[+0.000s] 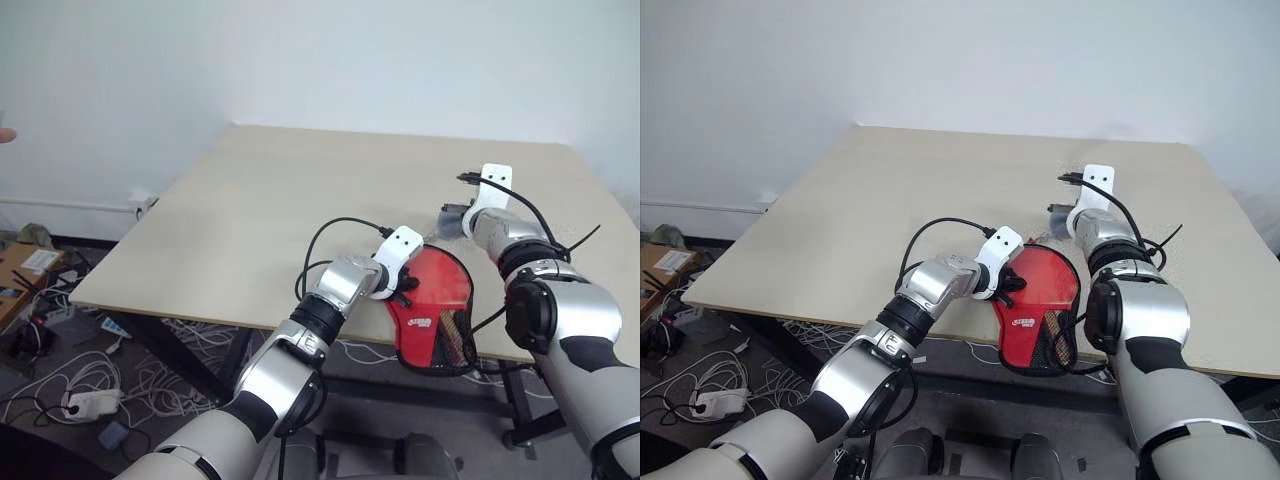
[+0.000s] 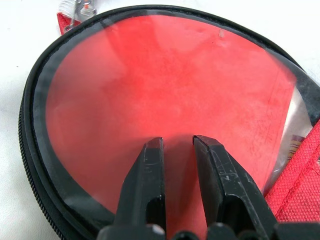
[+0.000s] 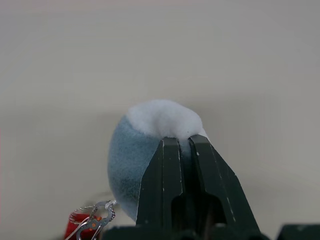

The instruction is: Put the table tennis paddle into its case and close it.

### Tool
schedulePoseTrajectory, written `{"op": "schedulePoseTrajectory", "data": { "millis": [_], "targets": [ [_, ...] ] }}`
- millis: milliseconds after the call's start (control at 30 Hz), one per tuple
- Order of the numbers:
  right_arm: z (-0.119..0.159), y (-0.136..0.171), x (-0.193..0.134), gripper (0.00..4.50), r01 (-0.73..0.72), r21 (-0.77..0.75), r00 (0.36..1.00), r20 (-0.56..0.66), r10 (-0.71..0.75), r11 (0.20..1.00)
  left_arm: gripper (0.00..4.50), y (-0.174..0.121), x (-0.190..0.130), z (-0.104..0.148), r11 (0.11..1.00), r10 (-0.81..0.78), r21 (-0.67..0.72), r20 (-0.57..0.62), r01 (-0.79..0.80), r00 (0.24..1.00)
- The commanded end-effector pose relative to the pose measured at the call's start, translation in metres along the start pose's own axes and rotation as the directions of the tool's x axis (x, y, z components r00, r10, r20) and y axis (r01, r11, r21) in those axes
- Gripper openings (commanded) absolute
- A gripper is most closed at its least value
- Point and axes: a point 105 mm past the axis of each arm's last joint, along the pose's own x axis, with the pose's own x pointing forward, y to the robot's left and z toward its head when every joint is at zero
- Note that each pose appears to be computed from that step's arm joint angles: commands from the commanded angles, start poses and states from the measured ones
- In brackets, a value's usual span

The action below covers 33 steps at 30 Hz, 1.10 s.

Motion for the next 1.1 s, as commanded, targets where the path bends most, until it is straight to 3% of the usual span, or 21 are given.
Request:
{"op": "schedulePoseTrajectory", "data": {
  "millis": [33, 167, 333, 500, 700, 1100],
  "targets": [
    [0.040, -0.029, -0.009, 0.01, 0.064, -0.042, 0.994, 0.097, -0.059, 0.997, 0.85, -0.011, 0.010, -0.031, 0.997, -0.038, -0.066, -0.107, 0.031, 0.994],
    [0.040, -0.047, -0.013, 0.01, 0.070, -0.084, 0.996, 0.064, -0.065, 0.994, 0.85, -0.012, 0.011, -0.031, 0.997, -0.041, -0.065, -0.107, 0.034, 0.993],
    [0.021, -0.062, -0.017, 0.01, 0.025, -0.131, 0.997, -0.074, -0.035, 0.991, 0.85, -0.012, 0.011, -0.031, 0.997, -0.042, -0.066, -0.107, 0.035, 0.993],
    [0.008, -0.074, -0.027, 0.01, -0.107, -0.204, 0.976, -0.208, 0.064, 0.973, 0.85, -0.012, 0.011, -0.031, 0.997, -0.043, -0.062, -0.108, 0.037, 0.993],
    [0.012, -0.106, -0.042, 0.01, -0.106, -0.216, 0.969, -0.242, 0.052, 0.971, 0.85, -0.015, 0.012, -0.031, 0.997, -0.054, -0.062, -0.109, 0.047, 0.993],
    [-0.014, -0.137, -0.078, 0.01, -0.285, -0.270, 0.919, -0.349, 0.182, 0.920, 0.85, -0.017, 0.013, -0.033, 0.997, -0.062, -0.058, -0.114, 0.056, 0.991]
  ]
}}
